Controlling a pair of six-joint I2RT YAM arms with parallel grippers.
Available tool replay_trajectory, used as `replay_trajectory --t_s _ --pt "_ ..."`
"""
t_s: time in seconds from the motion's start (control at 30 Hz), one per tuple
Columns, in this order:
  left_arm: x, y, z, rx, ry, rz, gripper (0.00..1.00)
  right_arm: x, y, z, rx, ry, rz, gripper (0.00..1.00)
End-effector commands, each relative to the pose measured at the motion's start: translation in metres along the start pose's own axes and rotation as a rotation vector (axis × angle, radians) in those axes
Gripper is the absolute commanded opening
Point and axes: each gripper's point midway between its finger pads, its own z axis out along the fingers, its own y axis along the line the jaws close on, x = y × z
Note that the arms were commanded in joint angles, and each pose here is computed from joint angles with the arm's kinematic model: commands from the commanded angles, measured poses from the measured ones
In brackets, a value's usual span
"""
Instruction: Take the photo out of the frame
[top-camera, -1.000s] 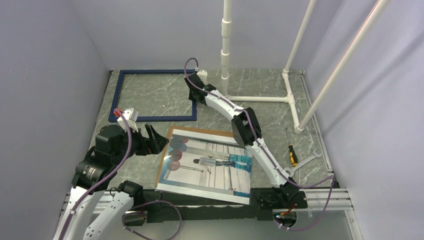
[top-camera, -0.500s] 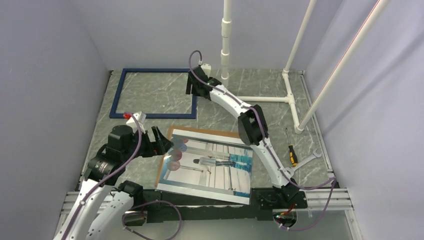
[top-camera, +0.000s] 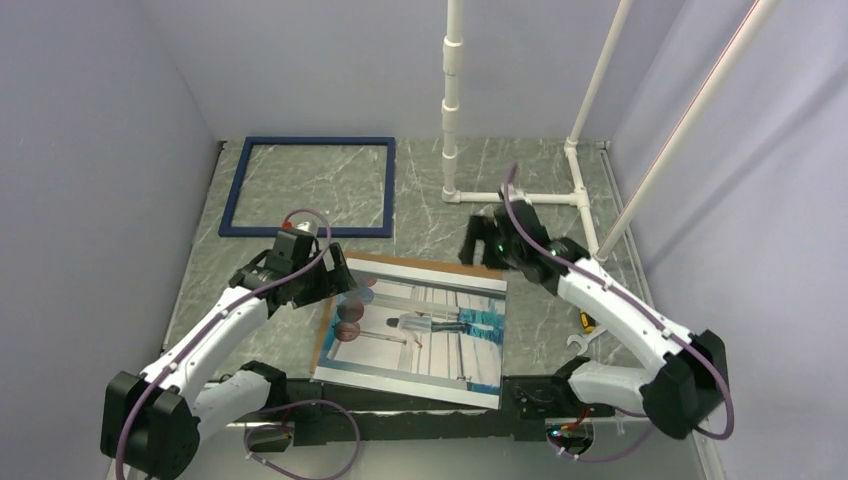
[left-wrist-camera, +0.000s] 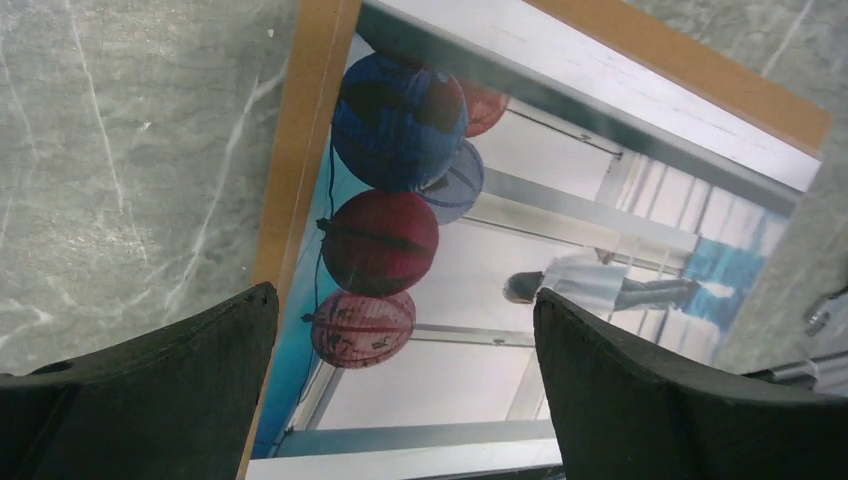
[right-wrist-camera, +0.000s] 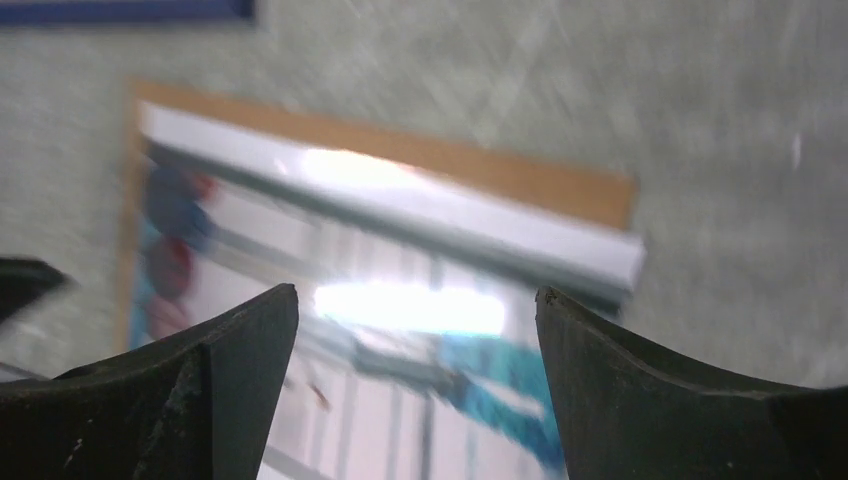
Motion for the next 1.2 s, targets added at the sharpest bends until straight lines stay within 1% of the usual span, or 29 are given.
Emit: replay_trajectory --t_s 0.0,0.1,0.2,0.3,0.4,0.47,0.6,0.73,0.87,1.0,1.17 --pt "-0.016 0.003 0.012 -0.061 -0.094 -0.015 0.99 0.092 -0.056 -0.01 0.086 0.181 0.137 0.9" --pt "-0.014 0.008 0.021 -0.109 -0.105 0.003 0.99 0.117 -0.076 -0.019 0.114 0.178 0.216 0.91" --pt "-0.01 0.014 0.03 -0.14 -0.101 0.018 0.99 0.129 -0.09 -0.022 0.15 0.174 0.26 0.91" --pt "-0.005 0.015 0.036 -0.117 -0.091 0.035 0.99 0.139 -0.09 -0.016 0.134 0.194 0.273 0.91" --pt "-0.004 0.02 0.04 -0.116 -0.111 0.045 1.0 0.154 -0.094 -0.008 0.15 0.249 0.271 0.91" --pt "-0.002 0.021 0.042 -0.111 -0.094 0.056 0.99 0.16 -0.096 -0.005 0.159 0.275 0.268 0.91" --pt "0.002 0.024 0.048 -0.105 -0.05 0.061 0.99 0.165 -0.099 -0.001 0.153 0.273 0.255 0.9" --pt "0.007 0.032 0.056 -0.104 -0.021 0.066 0.99 0.176 -0.097 0.004 0.132 0.315 0.251 0.9" --pt "0.017 0.026 0.064 -0.046 0.025 0.056 0.99 0.183 -0.096 0.011 0.118 0.335 0.256 0.9" --pt "0.027 0.027 0.07 -0.042 0.073 0.041 0.99 0.181 -0.096 0.017 0.121 0.33 0.249 0.89" --pt "0.036 0.028 0.075 -0.018 0.087 0.019 0.99 0.168 -0.091 0.024 0.114 0.305 0.237 0.89"
